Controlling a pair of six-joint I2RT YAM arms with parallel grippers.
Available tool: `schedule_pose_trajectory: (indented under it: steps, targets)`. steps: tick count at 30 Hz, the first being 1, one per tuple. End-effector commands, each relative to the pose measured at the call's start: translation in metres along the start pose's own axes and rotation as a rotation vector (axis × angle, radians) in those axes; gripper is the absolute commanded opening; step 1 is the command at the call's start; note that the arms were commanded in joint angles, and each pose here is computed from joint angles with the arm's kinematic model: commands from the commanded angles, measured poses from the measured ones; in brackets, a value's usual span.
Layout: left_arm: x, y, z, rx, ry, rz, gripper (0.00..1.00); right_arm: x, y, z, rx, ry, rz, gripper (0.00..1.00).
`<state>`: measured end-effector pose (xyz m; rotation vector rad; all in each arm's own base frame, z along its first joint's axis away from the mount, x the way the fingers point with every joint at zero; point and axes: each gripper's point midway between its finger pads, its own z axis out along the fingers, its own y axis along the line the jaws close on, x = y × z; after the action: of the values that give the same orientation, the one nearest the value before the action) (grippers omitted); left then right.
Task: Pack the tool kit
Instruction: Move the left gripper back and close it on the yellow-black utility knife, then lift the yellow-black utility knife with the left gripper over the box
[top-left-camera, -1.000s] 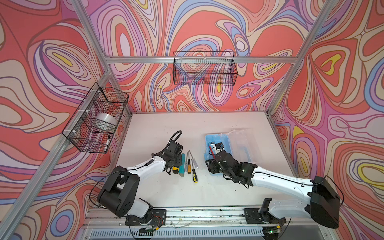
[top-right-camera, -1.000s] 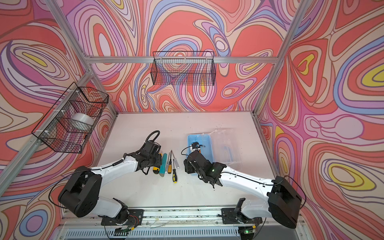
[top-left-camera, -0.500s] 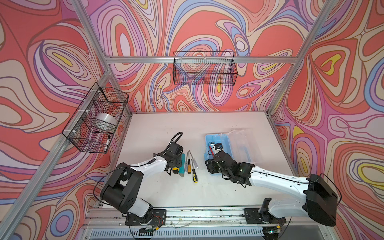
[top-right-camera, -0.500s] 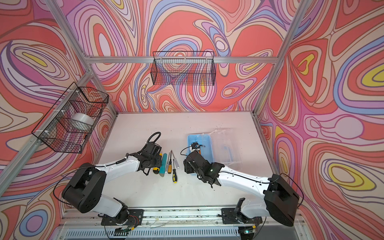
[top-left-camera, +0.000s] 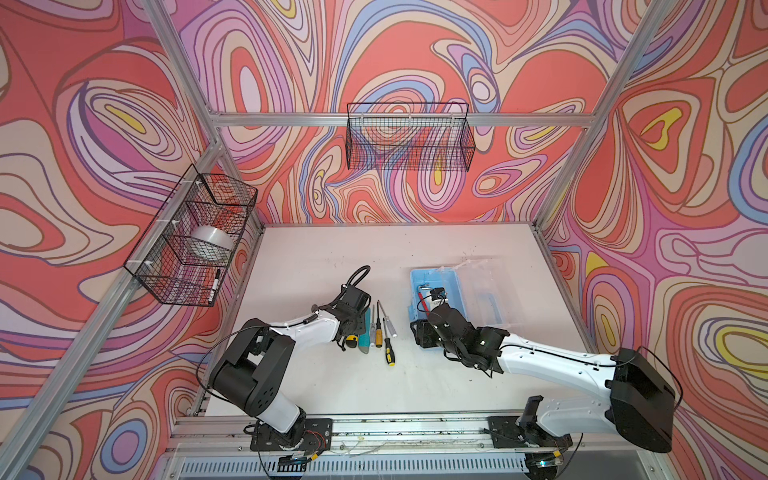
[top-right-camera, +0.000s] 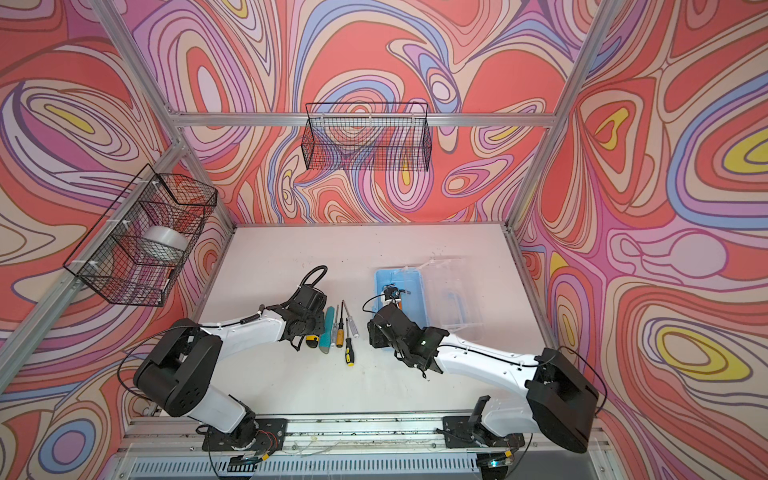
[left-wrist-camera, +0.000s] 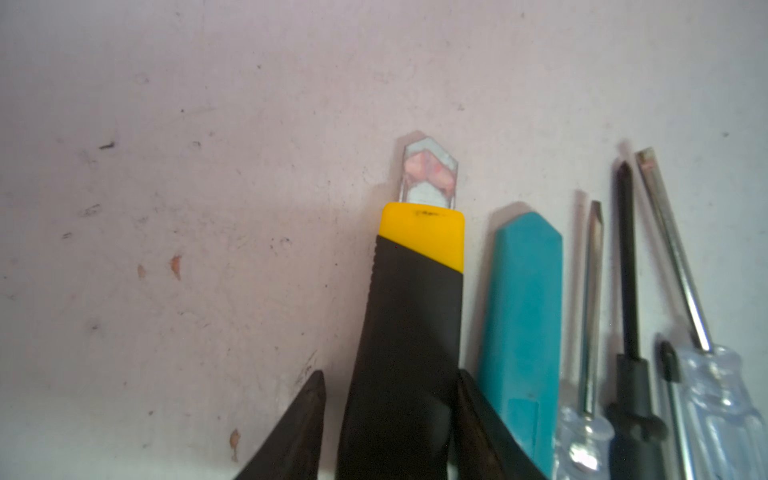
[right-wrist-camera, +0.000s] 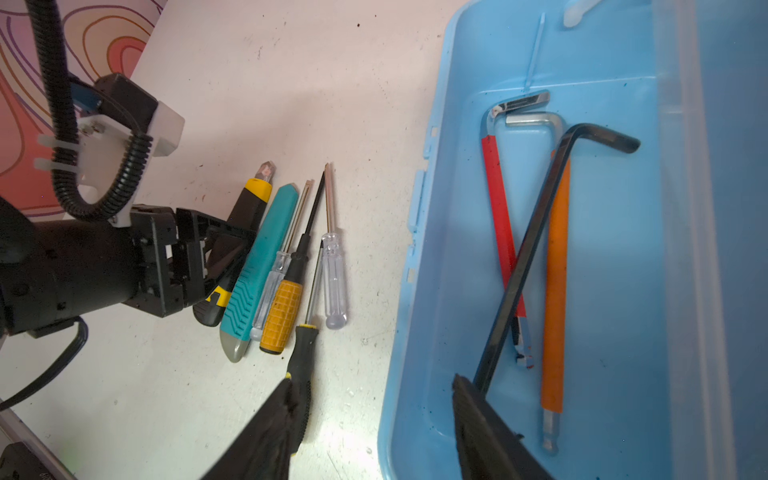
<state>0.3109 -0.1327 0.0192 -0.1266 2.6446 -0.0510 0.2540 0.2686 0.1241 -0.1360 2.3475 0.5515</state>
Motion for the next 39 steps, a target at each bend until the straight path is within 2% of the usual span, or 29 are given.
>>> schedule_pose_trajectory:
  steps: [1,13,22,27,33,39]
  targets:
    - [0.012,0.001,0.008,-0.016,0.043,-0.002,0.42,0.004,0.0,0.001,-0.009,-0.005,0.006,0.61]
    - [-0.002,0.006,-0.007,-0.035,-0.011,0.01,0.28,0.0,0.006,-0.002,-0.043,-0.018,0.026,0.61]
    - [-0.028,0.008,-0.05,-0.017,-0.101,0.008,0.24,-0.006,0.01,-0.005,-0.067,-0.039,0.052,0.61]
    - [-0.041,-0.02,-0.09,0.174,-0.146,-0.05,0.23,-0.025,0.003,-0.027,-0.051,-0.13,0.082,0.61]
    - [-0.059,-0.061,-0.142,0.335,-0.249,-0.084,0.25,-0.054,-0.022,-0.077,0.028,-0.271,0.085,0.6]
    - [-0.073,-0.135,-0.173,0.541,-0.316,-0.105,0.24,-0.069,-0.058,-0.127,0.146,-0.371,0.088,0.6]
